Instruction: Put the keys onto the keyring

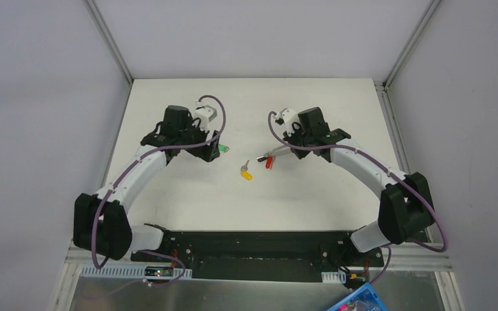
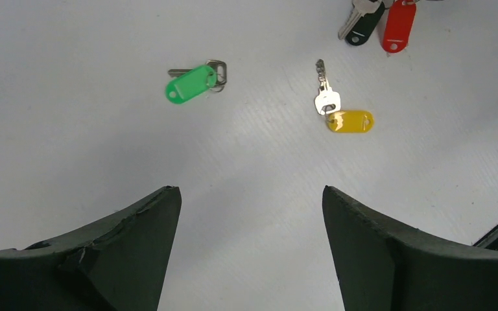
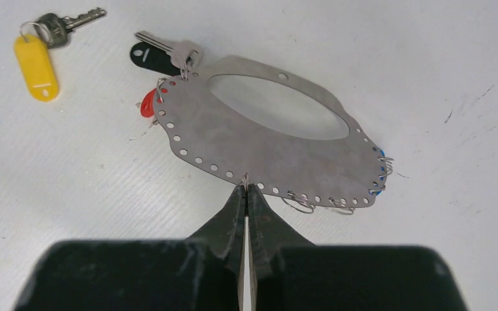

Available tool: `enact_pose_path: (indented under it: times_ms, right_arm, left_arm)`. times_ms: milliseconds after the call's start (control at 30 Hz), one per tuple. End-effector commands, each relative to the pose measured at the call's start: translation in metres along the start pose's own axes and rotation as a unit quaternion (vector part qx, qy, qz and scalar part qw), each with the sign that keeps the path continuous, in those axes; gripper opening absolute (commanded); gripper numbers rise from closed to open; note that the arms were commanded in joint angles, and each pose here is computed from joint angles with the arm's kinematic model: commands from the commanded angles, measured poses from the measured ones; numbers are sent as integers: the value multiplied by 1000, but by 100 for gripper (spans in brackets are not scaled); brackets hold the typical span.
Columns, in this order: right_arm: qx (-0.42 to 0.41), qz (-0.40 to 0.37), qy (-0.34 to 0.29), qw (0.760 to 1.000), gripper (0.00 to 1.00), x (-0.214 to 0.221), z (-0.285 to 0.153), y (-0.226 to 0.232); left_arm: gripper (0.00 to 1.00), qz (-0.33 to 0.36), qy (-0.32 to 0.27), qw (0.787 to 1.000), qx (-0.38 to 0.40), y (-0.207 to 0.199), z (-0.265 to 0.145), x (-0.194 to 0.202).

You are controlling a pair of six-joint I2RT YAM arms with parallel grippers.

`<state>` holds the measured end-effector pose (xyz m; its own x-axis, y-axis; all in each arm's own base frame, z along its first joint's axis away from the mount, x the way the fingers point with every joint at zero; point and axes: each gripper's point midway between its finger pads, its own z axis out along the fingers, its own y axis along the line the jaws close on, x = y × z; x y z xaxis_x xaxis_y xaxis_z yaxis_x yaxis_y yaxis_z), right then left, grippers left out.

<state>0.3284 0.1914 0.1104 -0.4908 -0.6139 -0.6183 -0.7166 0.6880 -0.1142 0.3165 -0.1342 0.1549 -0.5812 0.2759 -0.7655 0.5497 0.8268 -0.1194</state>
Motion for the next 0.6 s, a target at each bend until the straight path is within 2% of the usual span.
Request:
enact_pose_path:
  times_ms: [0, 133, 300, 567]
  right_arm:
    - [-14, 13, -12, 1000, 0, 6, -9, 9]
    - [-5, 39, 3, 999, 0, 24, -5, 3]
    - [-5, 57, 21, 998, 0, 41, -3, 4]
    - [-9, 72, 28, 997, 0, 51, -2, 3]
  left_arm:
    - [83, 26, 51, 998, 27, -22, 23, 3]
    - [78, 27, 95, 994, 57, -48, 51, 9]
    - [67, 12, 153, 985, 83, -72, 80, 20]
    - [49, -27, 198, 974, 106, -91, 106, 35]
